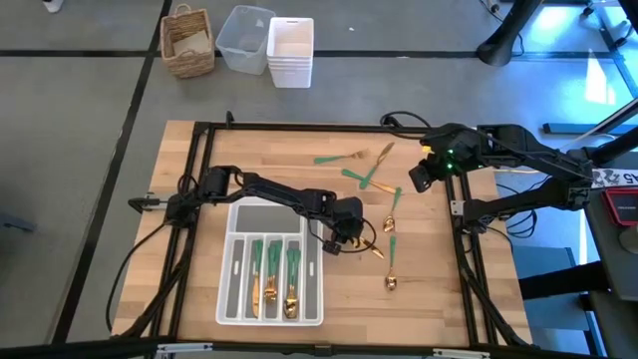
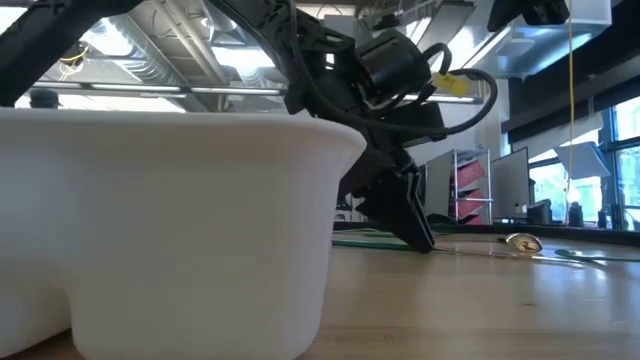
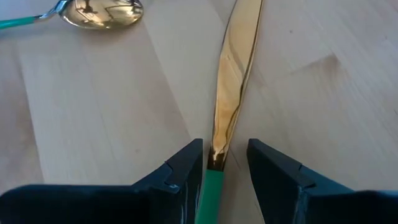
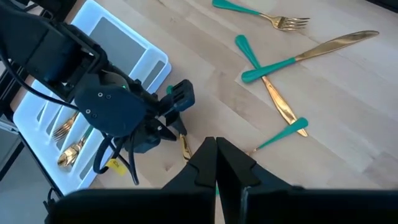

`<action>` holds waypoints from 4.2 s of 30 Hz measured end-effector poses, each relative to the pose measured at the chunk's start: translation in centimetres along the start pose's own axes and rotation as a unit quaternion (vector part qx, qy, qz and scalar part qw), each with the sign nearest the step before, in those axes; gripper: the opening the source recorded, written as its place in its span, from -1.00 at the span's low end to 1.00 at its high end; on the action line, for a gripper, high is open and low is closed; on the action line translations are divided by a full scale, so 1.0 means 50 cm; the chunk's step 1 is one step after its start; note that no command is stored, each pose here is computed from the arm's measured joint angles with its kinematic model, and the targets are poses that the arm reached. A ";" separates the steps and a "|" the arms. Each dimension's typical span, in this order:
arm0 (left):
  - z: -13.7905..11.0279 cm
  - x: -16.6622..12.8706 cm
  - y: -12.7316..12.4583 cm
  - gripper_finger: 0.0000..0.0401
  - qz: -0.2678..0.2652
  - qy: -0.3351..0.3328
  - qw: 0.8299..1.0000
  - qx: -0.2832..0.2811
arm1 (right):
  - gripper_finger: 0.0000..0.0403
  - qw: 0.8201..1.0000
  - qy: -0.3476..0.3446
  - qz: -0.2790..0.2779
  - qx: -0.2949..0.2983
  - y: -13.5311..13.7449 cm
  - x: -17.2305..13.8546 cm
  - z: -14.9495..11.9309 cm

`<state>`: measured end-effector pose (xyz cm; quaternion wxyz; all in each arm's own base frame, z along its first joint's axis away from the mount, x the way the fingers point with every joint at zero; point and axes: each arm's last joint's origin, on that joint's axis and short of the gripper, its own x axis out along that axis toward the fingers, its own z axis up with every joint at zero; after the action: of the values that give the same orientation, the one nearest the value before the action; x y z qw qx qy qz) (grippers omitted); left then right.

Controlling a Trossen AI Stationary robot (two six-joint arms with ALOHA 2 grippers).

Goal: Sort silverware
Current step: Put the table knife in the silverware tray

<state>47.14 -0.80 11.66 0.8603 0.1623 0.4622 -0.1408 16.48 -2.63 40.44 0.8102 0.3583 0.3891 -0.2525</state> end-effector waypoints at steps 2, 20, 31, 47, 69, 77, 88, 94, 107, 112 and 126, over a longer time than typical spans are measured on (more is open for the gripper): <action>-0.002 0.000 -0.001 -0.39 -0.001 0.007 1.000 0.001 | -0.97 1.000 0.000 0.000 0.000 0.000 0.000 0.000; -0.007 0.002 -0.003 -0.90 -0.001 0.022 1.000 -0.020 | -0.97 1.000 0.001 0.000 -0.013 0.000 0.000 0.000; 0.032 -0.017 0.014 -0.87 0.013 0.004 0.999 -0.045 | -0.97 1.000 0.001 0.000 -0.013 0.000 0.000 0.000; 0.059 -0.048 0.028 -0.86 0.016 -0.012 0.999 -0.046 | -0.97 1.000 0.001 0.000 -0.013 0.000 0.000 0.000; 0.119 -0.264 -0.025 -0.87 0.006 -0.031 0.995 0.098 | -0.97 0.999 0.003 0.004 -0.051 0.001 0.000 0.000; 0.103 -0.303 -0.111 -0.85 -0.066 0.058 0.984 0.154 | -0.97 0.999 0.002 0.005 -0.052 0.001 0.000 0.000; 0.063 -0.328 -0.226 -0.84 -0.161 0.209 0.943 0.203 | -0.97 0.999 0.001 0.005 -0.051 0.001 0.000 0.000; 0.036 -0.335 -0.286 -0.86 -0.204 0.276 0.912 0.223 | -0.97 0.999 0.001 0.006 -0.047 0.001 0.000 0.000; 0.002 -0.354 -0.387 -0.86 -0.317 0.282 0.864 0.271 | -0.97 1.000 0.000 0.006 -0.020 0.002 0.000 0.001; -0.021 -0.319 -0.399 -0.82 -0.323 0.263 0.857 0.303 | -0.97 1.000 -0.004 0.011 0.001 0.003 0.000 0.003; -0.109 -0.245 -0.388 -0.85 -0.274 0.300 0.834 0.374 | -0.97 1.000 0.031 0.005 -0.001 0.035 0.040 0.001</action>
<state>28.91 -15.06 16.24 0.4794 0.3728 0.6351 -0.4774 18.85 -1.85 39.53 0.7994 0.3673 0.4122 -0.2368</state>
